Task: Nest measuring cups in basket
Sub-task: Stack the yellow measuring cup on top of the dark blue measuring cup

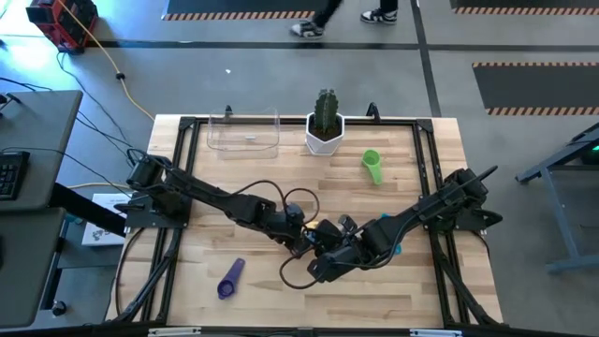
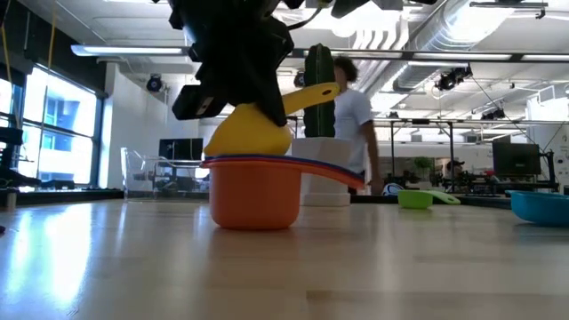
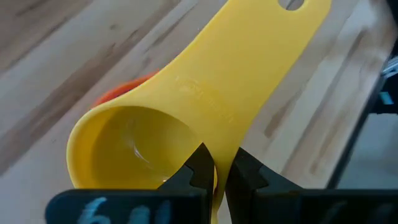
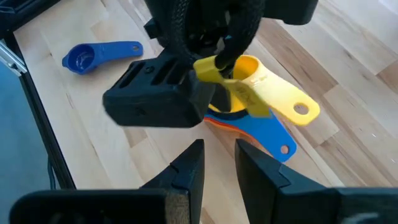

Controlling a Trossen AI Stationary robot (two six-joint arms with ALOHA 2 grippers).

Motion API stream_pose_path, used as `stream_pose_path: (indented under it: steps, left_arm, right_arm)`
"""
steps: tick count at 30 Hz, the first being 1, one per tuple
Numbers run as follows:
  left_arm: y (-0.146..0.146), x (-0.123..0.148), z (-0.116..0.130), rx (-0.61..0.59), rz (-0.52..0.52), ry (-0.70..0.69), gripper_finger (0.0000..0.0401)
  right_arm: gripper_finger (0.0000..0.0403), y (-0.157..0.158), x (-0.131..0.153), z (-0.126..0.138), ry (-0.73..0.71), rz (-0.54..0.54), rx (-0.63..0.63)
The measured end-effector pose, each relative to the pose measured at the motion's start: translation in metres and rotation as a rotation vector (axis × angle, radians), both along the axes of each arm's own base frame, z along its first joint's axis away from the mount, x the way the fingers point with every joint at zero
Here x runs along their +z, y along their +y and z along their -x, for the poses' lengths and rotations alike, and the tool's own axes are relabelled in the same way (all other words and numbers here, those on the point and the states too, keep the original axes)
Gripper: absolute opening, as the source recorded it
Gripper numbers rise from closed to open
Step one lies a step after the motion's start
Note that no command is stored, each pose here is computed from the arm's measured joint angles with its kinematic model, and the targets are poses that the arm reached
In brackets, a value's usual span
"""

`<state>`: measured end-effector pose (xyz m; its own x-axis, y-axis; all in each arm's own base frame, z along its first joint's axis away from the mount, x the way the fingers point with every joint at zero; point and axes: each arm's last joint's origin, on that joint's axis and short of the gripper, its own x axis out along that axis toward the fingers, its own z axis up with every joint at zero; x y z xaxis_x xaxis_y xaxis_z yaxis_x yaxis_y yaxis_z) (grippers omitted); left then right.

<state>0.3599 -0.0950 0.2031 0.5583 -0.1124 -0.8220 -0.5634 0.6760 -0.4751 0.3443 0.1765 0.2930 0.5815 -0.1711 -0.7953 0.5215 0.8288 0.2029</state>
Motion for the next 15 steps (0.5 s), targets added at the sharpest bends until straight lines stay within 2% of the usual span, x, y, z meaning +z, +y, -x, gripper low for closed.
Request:
stream_pose_path:
  steps: [8, 15]
  left_arm:
    - [0.0013, -0.0036, 0.0056, -0.064, -0.056, 0.061, 0.0019]
    - [0.0029, -0.0032, 0.0047, -0.075, -0.060, 0.054, 0.0056]
  right_arm:
    - [0.0080, -0.0003, -0.0003, 0.0005, 0.005, 0.004, -0.001]
    - [0.0080, -0.0003, -0.0002, 0.0004, 0.004, 0.004, -0.001]
